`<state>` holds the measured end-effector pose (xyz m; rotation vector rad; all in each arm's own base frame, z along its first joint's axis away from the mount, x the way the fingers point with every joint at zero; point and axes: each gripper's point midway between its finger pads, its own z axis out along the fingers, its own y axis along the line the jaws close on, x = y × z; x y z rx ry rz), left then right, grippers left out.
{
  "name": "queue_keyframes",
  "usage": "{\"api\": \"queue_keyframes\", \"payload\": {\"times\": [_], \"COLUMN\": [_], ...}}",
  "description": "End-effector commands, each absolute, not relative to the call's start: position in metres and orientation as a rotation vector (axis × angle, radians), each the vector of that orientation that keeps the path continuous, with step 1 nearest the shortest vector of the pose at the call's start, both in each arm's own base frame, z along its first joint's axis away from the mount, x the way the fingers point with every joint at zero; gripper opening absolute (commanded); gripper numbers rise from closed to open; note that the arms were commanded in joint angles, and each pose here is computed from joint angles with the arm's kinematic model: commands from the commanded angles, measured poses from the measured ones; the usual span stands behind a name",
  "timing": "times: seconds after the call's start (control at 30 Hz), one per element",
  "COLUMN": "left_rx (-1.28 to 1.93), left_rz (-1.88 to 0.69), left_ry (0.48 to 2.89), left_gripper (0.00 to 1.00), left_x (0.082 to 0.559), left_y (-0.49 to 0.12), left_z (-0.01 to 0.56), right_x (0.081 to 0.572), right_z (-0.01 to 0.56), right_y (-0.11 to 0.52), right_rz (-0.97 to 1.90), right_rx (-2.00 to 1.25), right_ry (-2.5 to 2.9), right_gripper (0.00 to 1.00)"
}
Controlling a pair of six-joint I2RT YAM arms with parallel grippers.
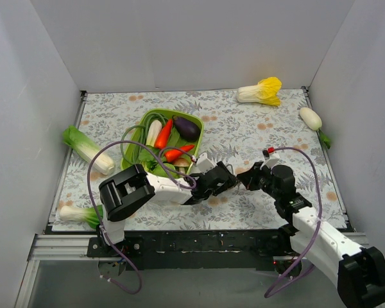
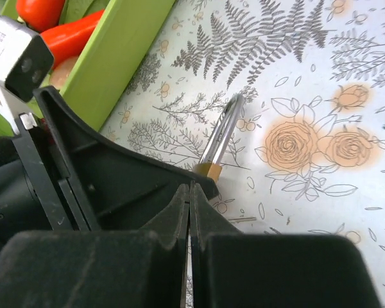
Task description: Unlock with the key
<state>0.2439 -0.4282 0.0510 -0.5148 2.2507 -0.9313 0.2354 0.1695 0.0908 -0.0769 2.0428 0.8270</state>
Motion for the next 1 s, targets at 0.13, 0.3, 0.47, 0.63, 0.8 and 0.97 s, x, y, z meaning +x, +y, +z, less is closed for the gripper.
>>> {"api": "queue_keyframes", "payload": {"times": [0.13, 0.3, 0.47, 0.63, 0.8, 0.97], "left_rx": [-0.531, -0.538, -0.499, -0.390, -0.336, -0.299], "left_rz": [-0.937, -0.840, -0.757, -0.596, -0.568, -0.599], "left_ry": [2.250, 2.207, 2.217, 2.255, 2.296, 2.305], "left_gripper": [0.00, 0.00, 0.00, 0.13, 0.30, 0.50], "left_x": [0.251, 0.264, 0.266, 0.268, 0.267, 0.266], "left_y": [-0.444, -0.431, -0.424, -0.414, -0.422, -0.430], "left_z": [0.076, 0.078, 0.069, 0.054, 0.049, 0.053], "right_x": [0.221, 0.215, 0.218, 0.222, 0.223, 0.223], "right_z": [0.089, 0.096, 0.116, 0.124, 0.127, 0.134], "right_y": [0.144, 0.135, 0.133, 0.133, 0.131, 0.129], "right_rz": [0.736, 0.692, 0.686, 0.679, 0.668, 0.659], "right_rx": [0.000, 0.007, 0.004, 0.004, 0.015, 0.026], "right_ry": [2.040, 2.033, 1.992, 1.974, 1.969, 1.957], "right_gripper": [0.01, 0.01, 0.01, 0.01, 0.01, 0.01]}}
